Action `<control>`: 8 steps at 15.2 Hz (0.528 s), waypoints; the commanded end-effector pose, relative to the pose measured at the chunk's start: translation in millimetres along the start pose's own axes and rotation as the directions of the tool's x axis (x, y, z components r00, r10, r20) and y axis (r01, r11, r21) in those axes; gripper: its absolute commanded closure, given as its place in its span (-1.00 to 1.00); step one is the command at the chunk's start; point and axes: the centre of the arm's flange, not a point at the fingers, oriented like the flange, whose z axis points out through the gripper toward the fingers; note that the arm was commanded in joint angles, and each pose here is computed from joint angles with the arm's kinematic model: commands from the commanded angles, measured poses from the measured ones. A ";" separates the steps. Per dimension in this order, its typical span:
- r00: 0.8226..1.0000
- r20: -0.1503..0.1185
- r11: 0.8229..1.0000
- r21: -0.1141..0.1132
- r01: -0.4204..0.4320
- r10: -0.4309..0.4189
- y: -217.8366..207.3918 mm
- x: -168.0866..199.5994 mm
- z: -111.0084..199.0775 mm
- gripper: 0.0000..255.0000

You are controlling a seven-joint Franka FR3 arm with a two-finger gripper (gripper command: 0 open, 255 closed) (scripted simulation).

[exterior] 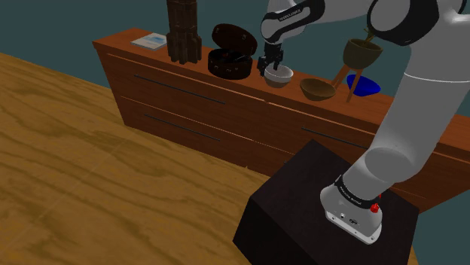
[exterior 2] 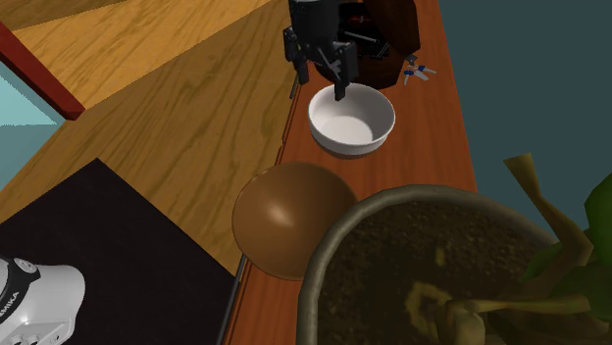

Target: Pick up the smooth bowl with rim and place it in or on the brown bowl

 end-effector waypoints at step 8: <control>1.000 -0.001 1.000 -0.001 0.000 0.000 1.8 0.4 30.6 -1.00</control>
